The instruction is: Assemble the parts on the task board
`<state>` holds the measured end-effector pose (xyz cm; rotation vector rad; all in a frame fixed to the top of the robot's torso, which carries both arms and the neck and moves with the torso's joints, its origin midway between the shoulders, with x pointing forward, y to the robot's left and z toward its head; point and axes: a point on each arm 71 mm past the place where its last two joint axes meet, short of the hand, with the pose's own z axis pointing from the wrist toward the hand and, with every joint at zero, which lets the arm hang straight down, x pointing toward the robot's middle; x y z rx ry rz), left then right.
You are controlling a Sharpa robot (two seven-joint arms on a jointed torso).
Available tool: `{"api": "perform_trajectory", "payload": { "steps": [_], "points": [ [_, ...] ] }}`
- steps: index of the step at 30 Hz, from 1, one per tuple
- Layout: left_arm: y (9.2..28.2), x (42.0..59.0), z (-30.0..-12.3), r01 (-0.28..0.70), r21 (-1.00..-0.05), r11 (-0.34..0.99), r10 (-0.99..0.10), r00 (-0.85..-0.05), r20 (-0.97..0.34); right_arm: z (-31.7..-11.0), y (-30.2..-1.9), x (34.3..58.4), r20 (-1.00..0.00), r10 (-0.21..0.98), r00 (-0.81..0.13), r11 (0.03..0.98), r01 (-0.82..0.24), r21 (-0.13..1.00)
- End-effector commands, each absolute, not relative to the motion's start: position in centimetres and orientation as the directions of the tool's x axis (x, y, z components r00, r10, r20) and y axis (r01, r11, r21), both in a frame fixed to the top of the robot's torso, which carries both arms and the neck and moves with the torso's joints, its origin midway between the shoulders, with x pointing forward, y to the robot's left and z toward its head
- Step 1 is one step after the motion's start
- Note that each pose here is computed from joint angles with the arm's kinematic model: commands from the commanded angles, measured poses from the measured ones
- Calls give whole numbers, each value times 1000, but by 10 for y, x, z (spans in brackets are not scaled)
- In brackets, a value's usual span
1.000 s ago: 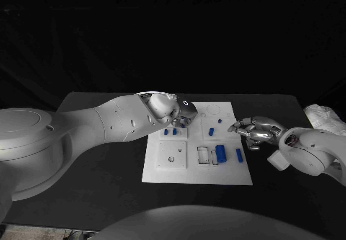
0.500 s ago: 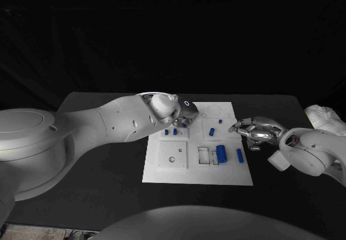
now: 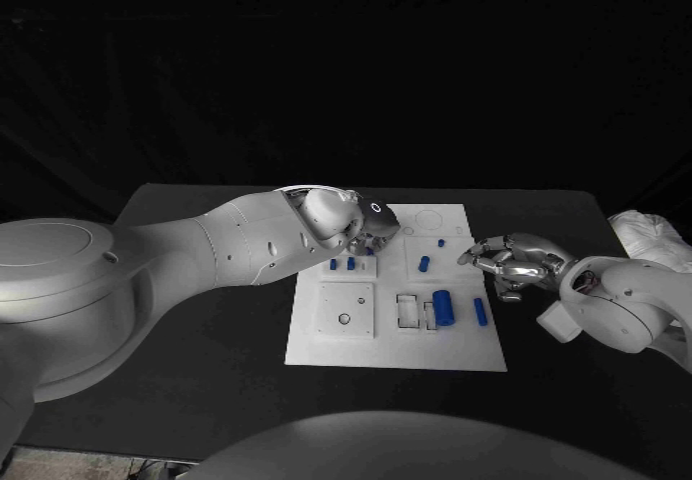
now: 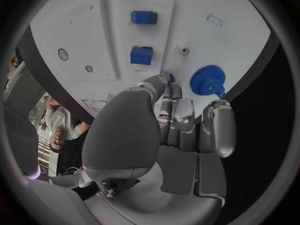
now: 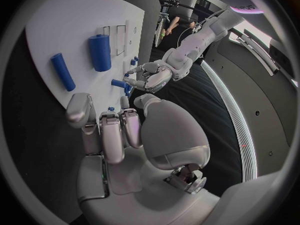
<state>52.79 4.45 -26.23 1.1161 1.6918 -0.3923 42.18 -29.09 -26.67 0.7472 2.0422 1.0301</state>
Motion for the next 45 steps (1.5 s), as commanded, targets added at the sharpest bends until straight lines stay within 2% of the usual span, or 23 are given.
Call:
{"api": "perform_trajectory", "payload": {
  "steps": [1, 17, 23, 32, 37, 41, 45],
  "points": [
    [45, 518, -282, 841, 234, 488, 544, -83, -835, -267, -289, 421, -332, 739, -586, 509, 163, 845],
    [46, 516, -288, 864, 204, 459, 534, -85, -841, -266, -290, 421, -332, 740, -585, 508, 161, 846],
    [48, 517, -286, 875, 195, 443, 496, -58, -866, -266, -290, 421, -333, 740, -584, 508, 161, 846],
    [59, 520, -279, 877, 150, 456, 369, -33, -929, -266, -291, 421, -334, 742, -582, 508, 162, 846],
    [71, 522, -275, 868, 103, 486, 291, -49, -955, -266, -291, 421, -335, 742, -580, 508, 163, 846],
    [83, 524, -272, 846, 33, 533, 201, -89, -976, -267, -291, 421, -335, 743, -579, 509, 163, 845],
    [99, 529, -266, 795, -93, 599, 62, -161, -985, -267, -292, 422, -336, 744, -578, 510, 165, 844]
  ]
}}
